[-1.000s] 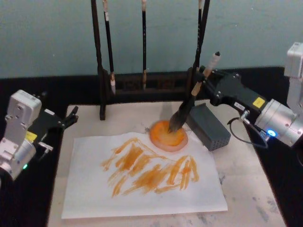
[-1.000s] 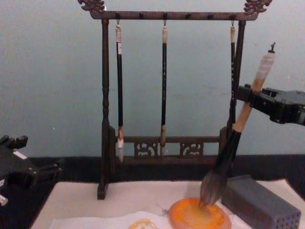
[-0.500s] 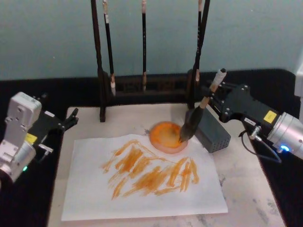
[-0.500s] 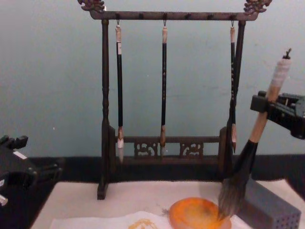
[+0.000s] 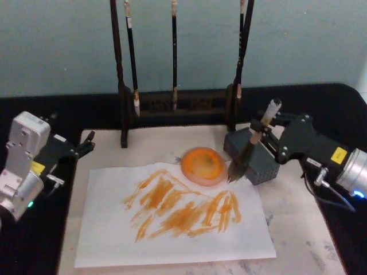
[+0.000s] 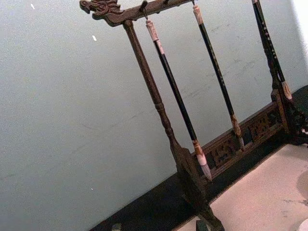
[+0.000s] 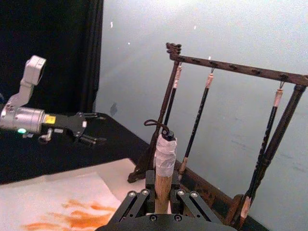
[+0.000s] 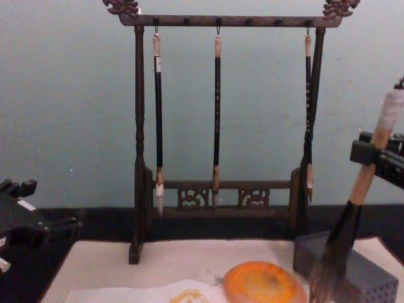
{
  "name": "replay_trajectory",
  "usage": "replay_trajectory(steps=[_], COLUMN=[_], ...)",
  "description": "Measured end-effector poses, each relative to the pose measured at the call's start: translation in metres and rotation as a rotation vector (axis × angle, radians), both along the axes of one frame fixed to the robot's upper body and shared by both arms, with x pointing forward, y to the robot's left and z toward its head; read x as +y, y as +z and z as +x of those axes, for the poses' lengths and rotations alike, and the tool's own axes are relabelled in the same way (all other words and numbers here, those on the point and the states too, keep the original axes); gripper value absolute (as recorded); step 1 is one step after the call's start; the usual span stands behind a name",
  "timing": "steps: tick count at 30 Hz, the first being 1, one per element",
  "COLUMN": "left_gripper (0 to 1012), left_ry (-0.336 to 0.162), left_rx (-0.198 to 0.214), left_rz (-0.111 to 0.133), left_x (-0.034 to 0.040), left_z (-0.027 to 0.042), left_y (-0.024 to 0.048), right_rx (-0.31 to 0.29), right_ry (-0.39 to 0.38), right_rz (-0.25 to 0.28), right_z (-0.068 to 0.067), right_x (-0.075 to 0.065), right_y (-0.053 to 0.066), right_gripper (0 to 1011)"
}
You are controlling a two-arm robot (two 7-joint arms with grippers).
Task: Pick up the brush from the inkstone, write on the paper, then place the brush back to its original position.
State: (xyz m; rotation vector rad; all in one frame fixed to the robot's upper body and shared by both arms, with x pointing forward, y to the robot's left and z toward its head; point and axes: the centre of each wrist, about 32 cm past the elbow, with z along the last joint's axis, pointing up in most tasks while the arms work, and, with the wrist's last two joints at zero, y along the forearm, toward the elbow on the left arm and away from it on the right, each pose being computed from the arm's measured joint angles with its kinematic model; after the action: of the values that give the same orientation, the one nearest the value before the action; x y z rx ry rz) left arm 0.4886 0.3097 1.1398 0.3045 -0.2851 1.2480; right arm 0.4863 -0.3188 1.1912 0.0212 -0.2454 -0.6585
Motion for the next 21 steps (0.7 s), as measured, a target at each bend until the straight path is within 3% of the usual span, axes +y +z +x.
replay_trajectory(steps=[9,21], left_gripper=[1001,1001], left_ry=[0.000,0.000], left_rx=[0.000,0.000], left_rz=[0.000,0.000], left_x=[0.0000,0.0000], left_z=[0.0000,0.0000], left_y=[0.0000,0.0000], right_rx=[-0.005,-0.054], right_ry=[0.025,0.003], right_rz=[-0.018,-0.057], right_z=[-0.013,-0.017], right_x=[-0.005,-0.002], right_y=[0.000,-0.003], right_gripper=[163,163])
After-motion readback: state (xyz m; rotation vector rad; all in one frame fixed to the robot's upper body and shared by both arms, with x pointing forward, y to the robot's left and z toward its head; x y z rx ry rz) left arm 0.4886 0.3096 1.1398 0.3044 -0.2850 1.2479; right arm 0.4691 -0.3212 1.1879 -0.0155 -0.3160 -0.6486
